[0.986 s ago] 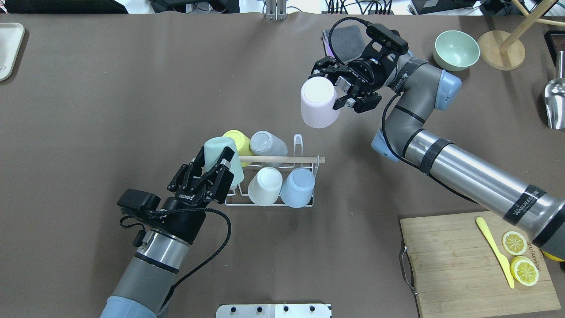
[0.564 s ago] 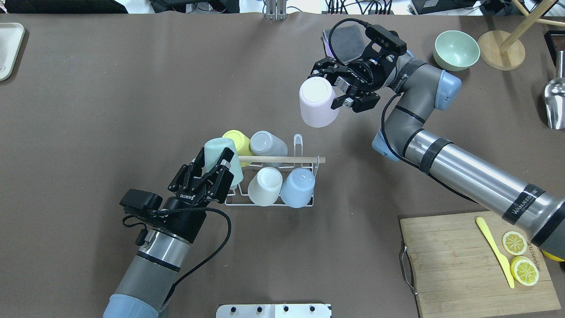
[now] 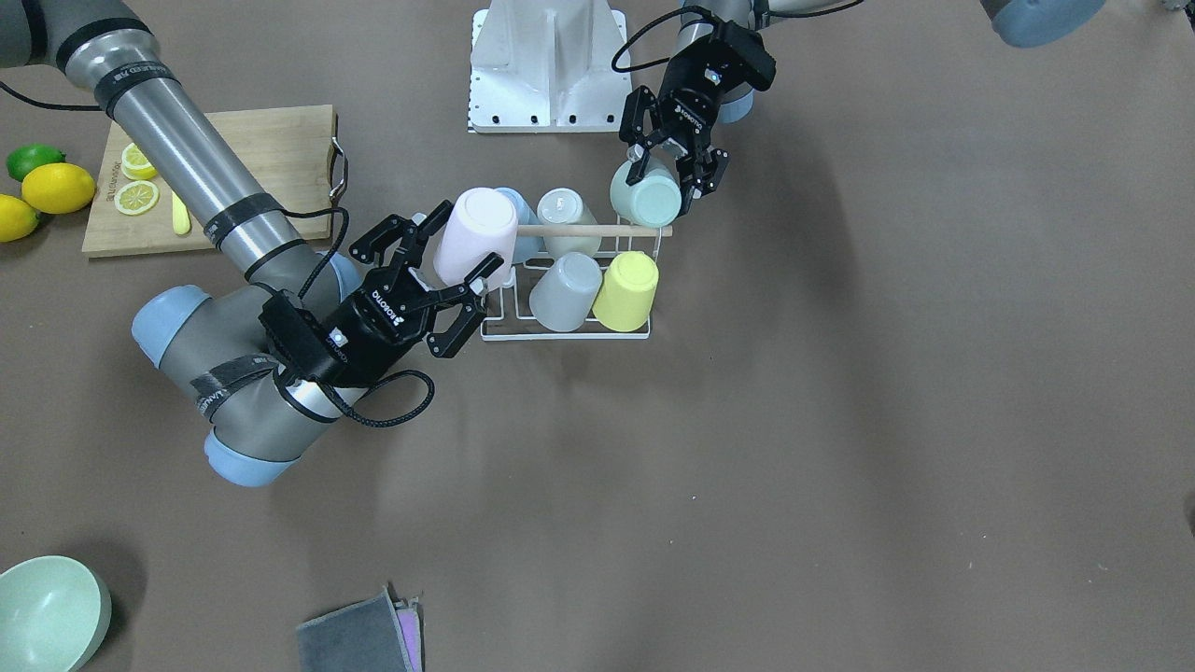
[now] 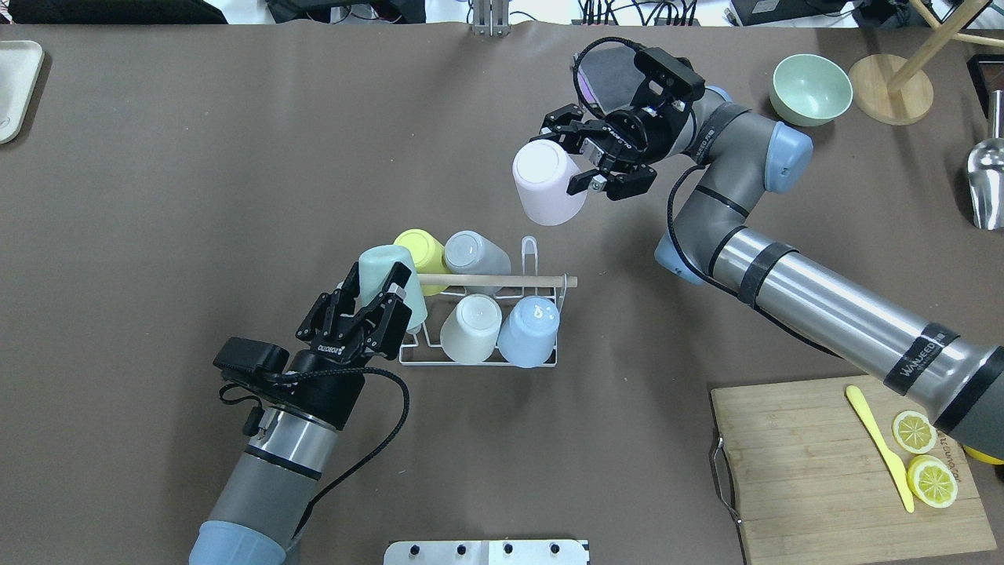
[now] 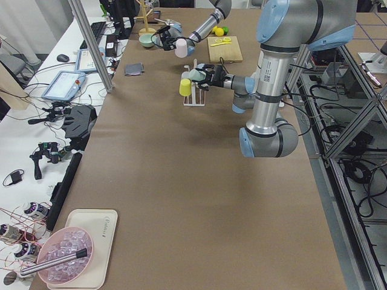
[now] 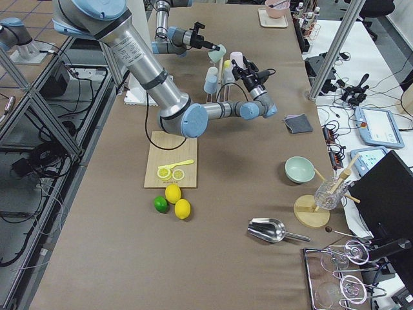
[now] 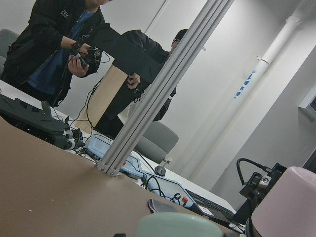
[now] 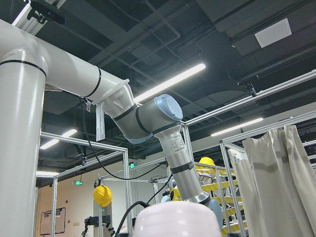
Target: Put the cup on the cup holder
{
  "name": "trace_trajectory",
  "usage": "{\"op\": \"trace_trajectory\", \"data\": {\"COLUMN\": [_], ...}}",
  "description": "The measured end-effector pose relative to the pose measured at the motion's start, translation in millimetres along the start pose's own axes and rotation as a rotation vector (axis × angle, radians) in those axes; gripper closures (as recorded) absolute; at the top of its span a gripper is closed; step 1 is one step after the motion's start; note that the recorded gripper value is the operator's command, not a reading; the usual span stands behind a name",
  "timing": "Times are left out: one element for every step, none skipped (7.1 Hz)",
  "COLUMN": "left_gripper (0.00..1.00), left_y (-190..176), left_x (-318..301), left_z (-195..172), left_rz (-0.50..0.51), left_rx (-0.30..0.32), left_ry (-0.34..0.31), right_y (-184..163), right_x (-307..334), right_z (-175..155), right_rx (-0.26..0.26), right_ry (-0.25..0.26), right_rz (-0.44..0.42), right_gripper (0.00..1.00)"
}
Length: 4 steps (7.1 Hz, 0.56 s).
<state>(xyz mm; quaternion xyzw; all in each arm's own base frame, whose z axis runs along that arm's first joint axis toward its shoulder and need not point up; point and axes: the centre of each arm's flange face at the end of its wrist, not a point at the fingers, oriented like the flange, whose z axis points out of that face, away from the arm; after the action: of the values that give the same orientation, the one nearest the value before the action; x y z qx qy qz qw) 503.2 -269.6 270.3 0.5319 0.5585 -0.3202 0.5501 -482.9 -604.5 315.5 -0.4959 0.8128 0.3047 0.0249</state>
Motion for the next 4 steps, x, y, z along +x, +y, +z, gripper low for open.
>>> {"op": "trace_trajectory", "data": {"left_gripper": [0.89,0.89,0.86,0.79], "left_y": [2,2,3,7], "left_x": [0,1,1,1], "left_z": [1,1,1,2], "left_rz": [0.002,0.003,0.004,0.010], "left_rx": [0.002,0.003,0.003,0.007], "left_ry": [-0.003,-0.004,-0.004,-0.011], "right_y": [6,14,23,30], "right_x": [1,1,-1,-3], "right_z": [4,8,13,16], "right_rx": [-0.003,0.000,0.003,0.005], "right_ry": [0.001,-0.002,-0.006,-0.009], "right_rz": [0.006,0.015,0.028,0.036], "right_gripper": [0.78,0.78,0.78,0.78]}}
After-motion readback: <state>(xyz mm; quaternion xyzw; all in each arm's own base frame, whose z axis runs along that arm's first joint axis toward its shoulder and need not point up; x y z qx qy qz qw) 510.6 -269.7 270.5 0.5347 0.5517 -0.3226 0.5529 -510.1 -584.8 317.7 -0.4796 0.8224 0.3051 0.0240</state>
